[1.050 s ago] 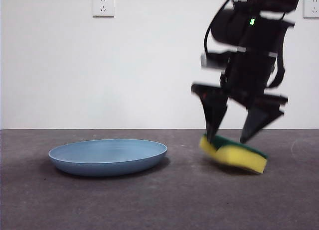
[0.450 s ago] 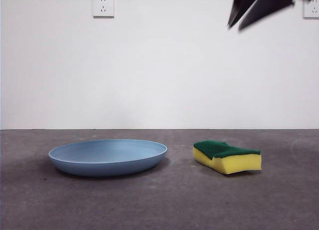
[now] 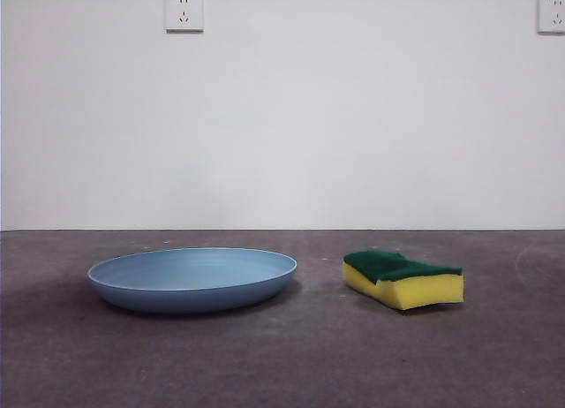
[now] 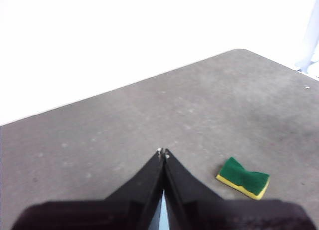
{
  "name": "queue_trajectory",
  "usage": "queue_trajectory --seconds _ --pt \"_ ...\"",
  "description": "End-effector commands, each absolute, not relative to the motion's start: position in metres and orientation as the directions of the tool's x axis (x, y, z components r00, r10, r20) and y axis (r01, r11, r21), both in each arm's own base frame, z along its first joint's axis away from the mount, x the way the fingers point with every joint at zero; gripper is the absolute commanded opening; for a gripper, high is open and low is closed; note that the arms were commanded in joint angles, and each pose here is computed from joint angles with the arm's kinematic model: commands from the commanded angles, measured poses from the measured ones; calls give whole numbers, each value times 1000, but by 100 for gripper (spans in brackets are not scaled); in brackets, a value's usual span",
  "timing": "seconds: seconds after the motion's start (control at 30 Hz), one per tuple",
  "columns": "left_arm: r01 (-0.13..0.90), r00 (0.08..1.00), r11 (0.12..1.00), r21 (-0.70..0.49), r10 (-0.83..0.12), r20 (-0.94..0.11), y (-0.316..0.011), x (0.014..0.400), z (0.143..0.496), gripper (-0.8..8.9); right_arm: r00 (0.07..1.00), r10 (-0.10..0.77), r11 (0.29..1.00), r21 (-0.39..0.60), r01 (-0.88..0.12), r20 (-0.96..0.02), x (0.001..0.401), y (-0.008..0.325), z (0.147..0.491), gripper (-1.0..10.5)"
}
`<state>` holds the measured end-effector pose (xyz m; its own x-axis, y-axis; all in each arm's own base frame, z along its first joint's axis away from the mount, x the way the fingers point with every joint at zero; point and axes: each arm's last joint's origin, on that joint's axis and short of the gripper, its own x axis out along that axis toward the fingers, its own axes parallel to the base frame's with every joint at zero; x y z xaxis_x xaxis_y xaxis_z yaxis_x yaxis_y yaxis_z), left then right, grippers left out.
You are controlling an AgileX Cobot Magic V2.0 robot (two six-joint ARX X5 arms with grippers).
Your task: Pick up the plate,pick up the cloth,clean the plate with the cloth
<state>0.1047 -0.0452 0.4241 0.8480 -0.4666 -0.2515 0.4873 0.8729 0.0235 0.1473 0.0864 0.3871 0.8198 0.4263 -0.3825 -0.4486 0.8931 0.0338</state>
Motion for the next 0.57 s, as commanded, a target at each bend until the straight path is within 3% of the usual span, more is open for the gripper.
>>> queue_trajectory --seconds 0.03,0.33,0.57 --pt "480 854 876 45 -454 -254 -42 98 403 -8 808 430 886 18 -463 -402 139 86 372 -12" --pt "474 865 880 24 -460 -201 -36 81 331 -8 870 356 923 -13 -383 -340 103 73 331 -12" --pt "460 871 886 -59 -463 -163 -35 79 320 -3 871 373 922 21 -387 -319 94 68 328 2"
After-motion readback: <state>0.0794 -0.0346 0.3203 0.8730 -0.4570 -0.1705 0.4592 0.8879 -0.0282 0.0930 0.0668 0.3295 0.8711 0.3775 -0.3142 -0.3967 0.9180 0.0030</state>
